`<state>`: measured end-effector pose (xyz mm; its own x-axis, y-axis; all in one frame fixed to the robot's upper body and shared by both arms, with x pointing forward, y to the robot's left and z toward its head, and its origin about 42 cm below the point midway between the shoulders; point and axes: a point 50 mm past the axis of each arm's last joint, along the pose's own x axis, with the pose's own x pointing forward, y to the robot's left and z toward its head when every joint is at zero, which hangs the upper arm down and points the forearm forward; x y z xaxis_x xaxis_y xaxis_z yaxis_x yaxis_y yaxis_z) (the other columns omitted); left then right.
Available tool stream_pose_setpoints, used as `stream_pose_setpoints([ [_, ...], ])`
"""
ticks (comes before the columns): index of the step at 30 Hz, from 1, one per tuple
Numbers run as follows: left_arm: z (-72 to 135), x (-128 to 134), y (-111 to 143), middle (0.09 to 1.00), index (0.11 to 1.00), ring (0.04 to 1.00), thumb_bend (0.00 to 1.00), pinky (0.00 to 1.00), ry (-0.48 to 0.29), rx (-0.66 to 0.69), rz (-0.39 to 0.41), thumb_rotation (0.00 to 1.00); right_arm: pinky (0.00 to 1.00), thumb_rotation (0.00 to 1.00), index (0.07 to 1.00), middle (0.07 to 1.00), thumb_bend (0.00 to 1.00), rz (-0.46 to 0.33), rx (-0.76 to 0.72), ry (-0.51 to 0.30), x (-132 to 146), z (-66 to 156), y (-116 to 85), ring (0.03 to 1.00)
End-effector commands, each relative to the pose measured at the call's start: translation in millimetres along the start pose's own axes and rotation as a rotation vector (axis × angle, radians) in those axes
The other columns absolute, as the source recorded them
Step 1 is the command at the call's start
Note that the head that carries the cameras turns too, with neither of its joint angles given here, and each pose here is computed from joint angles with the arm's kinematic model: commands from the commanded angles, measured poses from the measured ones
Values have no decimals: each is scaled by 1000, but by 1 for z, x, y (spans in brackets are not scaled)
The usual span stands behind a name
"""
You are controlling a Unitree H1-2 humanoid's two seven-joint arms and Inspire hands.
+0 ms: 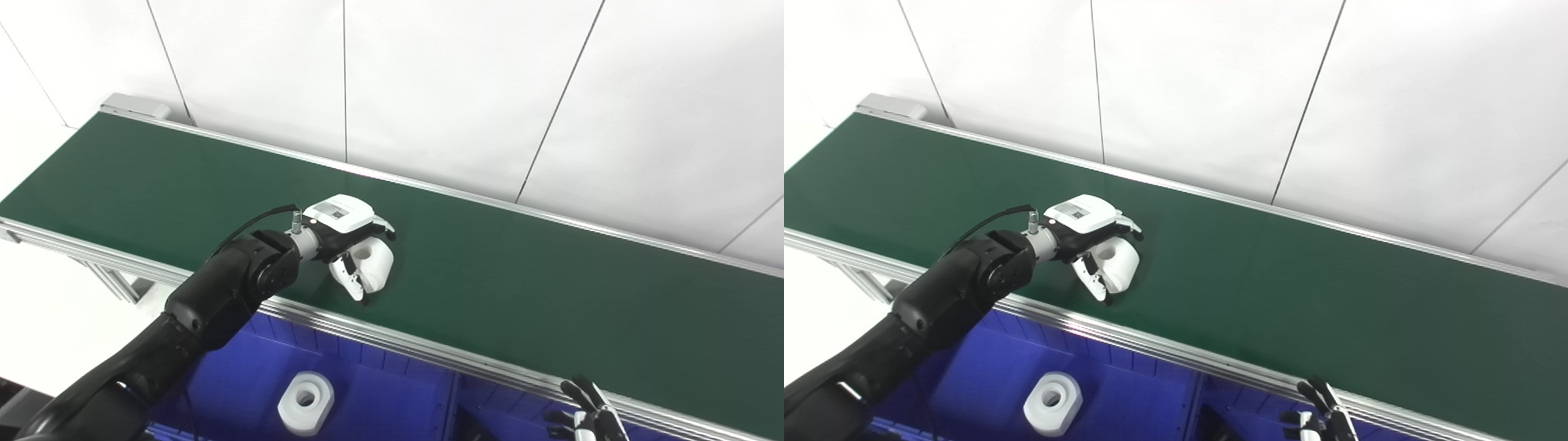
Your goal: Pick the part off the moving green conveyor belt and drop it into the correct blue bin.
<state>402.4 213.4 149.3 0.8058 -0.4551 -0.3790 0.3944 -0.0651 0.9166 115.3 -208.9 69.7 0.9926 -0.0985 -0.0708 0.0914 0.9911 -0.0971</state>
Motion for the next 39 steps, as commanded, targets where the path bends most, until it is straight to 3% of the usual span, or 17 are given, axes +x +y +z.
stream_pose_setpoints([
  [1, -1, -1, 30, 841, 790, 867, 1000, 860, 14, 26, 31, 331, 550, 811, 840, 805, 501, 5, 7, -43, -1, 11, 0, 618],
  [5, 4, -1, 31, 743, 722, 748, 1000, 721, 5, 3, 19, 301, 549, 813, 836, 799, 512, 5, 6, -46, -1, 10, -1, 608],
  [9, 8, 2, 22, 676, 642, 673, 989, 634, -53, -76, 110, 230, 549, 820, 842, 802, 517, 5, 5, -47, 0, 10, 0, 607],
  [10, 9, 3, 18, 627, 568, 617, 762, 595, -67, -98, 142, 150, 544, 818, 840, 798, 513, 3, 4, -49, 0, 11, 0, 603],
  [11, 12, 5, 12, 596, 522, 582, 621, 570, -105, -132, 200, 100, 541, 816, 839, 796, 511, 2, 6, -47, 0, 11, 1, 601],
  [13, 15, 6, 3, 535, 480, 517, 548, 514, -159, -182, 277, 26, 544, 818, 838, 799, 524, 3, 8, -43, 0, 11, 1, 604],
  [15, 20, 7, -3, 496, 483, 447, 525, 430, -193, -266, 327, 3, 539, 825, 840, 801, 534, 3, 7, -41, 0, 12, 1, 601],
  [20, 33, 6, -13, 472, 496, 397, 521, 332, -257, -481, 441, 0, 535, 833, 838, 799, 532, 2, 0, -45, 0, 12, 3, 595],
  [25, 38, -2, -17, 488, 485, 434, 520, 370, -278, -598, 490, 0, 533, 835, 842, 806, 536, -1, 6, -42, 0, 14, 5, 592],
  [30, 45, -23, -8, 478, 494, 415, 521, 340, -300, -502, 467, 0, 536, 827, 847, 815, 533, -5, 21, -25, -2, 19, 8, 602],
  [34, 56, -58, 9, 485, 489, 435, 523, 404, -348, -338, 410, 0, 527, 801, 844, 815, 513, -12, 32, -15, -3, 29, 12, 605],
  [39, 69, -97, 9, 480, 491, 436, 524, 457, -362, -197, 327, 0, 547, 789, 847, 818, 538, -9, 35, -17, -4, 39, 16, 603],
])
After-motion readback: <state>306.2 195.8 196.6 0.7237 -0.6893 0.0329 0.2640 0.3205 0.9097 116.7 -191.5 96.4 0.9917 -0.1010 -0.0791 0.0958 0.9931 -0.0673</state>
